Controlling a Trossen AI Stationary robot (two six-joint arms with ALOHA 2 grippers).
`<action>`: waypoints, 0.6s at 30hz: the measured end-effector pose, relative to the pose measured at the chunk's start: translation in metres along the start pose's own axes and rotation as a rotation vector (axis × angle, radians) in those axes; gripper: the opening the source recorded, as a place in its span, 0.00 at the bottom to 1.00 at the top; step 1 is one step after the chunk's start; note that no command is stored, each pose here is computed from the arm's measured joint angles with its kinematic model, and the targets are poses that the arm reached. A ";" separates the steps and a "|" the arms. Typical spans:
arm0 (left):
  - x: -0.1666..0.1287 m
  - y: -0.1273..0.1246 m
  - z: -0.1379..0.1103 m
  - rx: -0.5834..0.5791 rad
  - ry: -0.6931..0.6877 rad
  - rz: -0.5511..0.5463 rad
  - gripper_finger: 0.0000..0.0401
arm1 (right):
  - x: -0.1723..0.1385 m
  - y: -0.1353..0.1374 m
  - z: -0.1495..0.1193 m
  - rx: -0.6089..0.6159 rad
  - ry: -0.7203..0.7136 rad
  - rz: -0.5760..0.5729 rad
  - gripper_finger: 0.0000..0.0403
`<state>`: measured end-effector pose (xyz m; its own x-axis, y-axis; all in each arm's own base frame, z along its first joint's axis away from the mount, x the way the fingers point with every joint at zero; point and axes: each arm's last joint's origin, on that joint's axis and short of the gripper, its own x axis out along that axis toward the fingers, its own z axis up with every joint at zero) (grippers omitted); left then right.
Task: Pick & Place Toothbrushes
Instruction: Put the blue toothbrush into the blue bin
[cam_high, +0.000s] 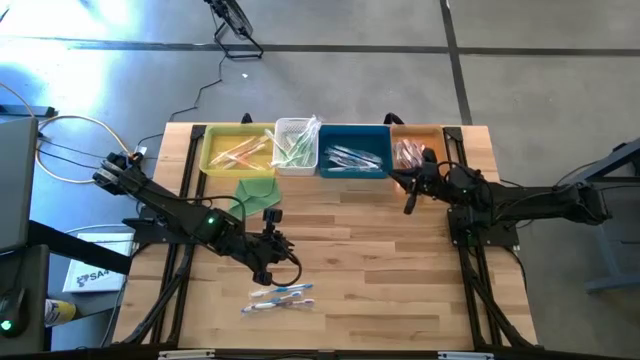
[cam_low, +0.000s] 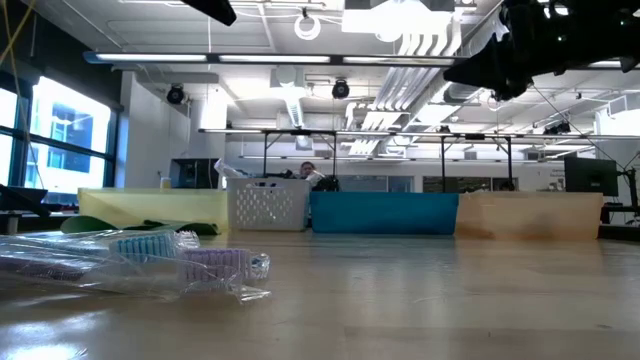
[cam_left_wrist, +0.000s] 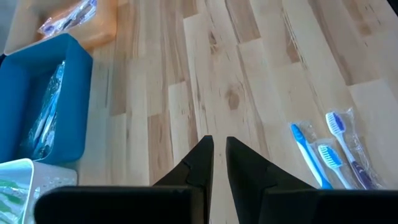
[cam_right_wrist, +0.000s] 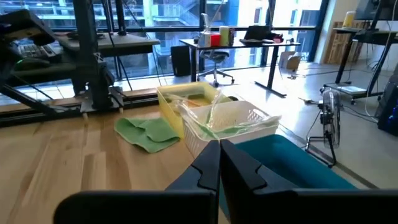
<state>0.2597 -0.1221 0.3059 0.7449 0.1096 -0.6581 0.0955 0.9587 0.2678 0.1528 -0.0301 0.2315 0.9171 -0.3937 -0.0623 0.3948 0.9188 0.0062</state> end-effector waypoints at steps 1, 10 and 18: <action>0.000 0.000 0.000 0.000 0.000 0.000 0.09 | 0.000 0.000 0.000 0.001 -0.004 -0.001 0.01; 0.000 0.000 0.001 -0.007 -0.005 -0.012 0.09 | 0.000 0.000 0.007 0.106 -0.066 0.007 0.01; 0.002 -0.005 -0.002 0.005 0.034 -0.142 0.09 | 0.002 0.005 0.003 0.223 -0.040 0.034 0.01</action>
<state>0.2592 -0.1263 0.3014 0.7008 -0.0179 -0.7132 0.2014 0.9640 0.1737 0.1568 -0.0268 0.2348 0.9297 -0.3678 -0.0189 0.3621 0.9037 0.2285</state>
